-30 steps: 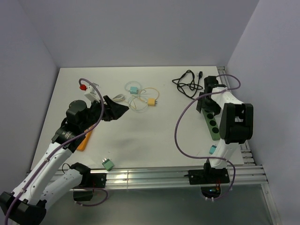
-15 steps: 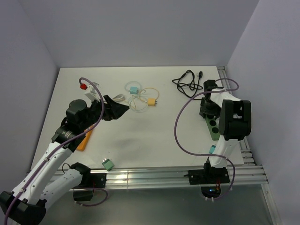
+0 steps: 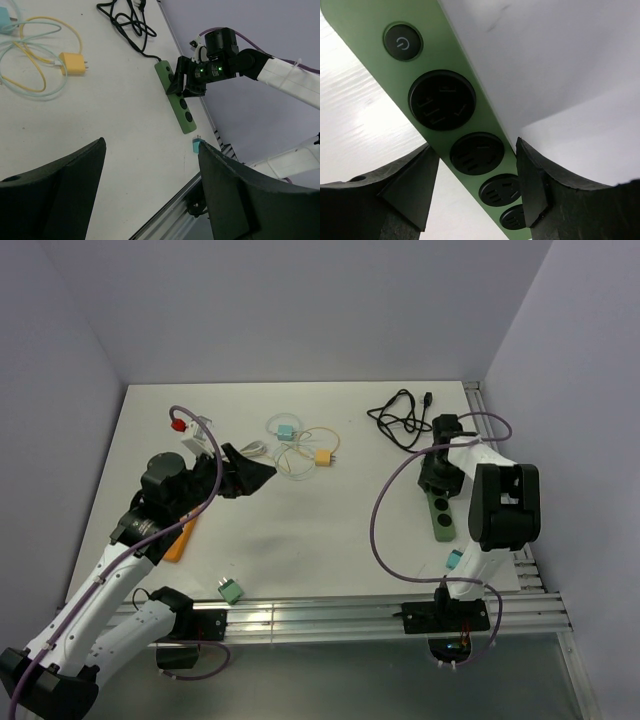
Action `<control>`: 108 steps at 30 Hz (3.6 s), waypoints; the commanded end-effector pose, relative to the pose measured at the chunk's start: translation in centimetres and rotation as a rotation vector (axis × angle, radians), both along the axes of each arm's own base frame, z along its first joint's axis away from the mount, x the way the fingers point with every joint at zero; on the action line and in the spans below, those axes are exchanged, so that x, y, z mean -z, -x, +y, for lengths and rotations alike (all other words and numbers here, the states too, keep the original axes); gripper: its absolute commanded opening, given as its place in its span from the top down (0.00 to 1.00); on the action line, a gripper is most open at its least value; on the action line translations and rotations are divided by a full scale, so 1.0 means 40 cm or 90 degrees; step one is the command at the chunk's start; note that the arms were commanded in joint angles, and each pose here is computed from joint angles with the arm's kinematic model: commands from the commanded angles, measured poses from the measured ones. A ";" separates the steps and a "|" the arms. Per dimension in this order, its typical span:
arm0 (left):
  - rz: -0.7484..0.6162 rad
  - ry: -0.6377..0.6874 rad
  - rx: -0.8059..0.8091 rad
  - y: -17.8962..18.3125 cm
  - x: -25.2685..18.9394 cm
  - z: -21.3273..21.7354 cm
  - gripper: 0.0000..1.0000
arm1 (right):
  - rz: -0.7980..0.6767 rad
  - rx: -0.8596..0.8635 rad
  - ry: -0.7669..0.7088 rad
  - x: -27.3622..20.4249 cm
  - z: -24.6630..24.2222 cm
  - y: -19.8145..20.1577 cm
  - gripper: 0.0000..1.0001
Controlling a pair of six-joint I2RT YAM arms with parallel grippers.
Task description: Insert the plug
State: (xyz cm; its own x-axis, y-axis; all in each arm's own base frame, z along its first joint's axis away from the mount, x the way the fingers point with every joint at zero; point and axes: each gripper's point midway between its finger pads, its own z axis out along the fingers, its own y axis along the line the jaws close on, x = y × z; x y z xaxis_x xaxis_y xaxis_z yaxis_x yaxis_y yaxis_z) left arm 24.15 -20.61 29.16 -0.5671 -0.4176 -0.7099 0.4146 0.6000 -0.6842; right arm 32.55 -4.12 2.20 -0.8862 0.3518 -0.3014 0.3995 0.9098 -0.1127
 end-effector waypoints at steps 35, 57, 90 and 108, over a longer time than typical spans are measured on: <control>0.057 0.017 0.054 0.042 0.041 -0.036 0.23 | -0.117 0.543 0.053 -0.160 0.035 0.269 0.08; 0.194 0.005 0.003 -0.013 0.108 -0.061 0.29 | -0.186 0.663 0.092 -0.074 -0.083 0.426 0.05; 0.095 -0.040 0.039 0.017 0.067 -0.041 0.26 | -0.058 0.619 0.116 0.010 -0.076 0.409 0.81; 0.081 0.031 0.214 0.091 0.094 -0.213 0.33 | -0.450 0.043 -0.330 -0.367 0.209 0.108 1.00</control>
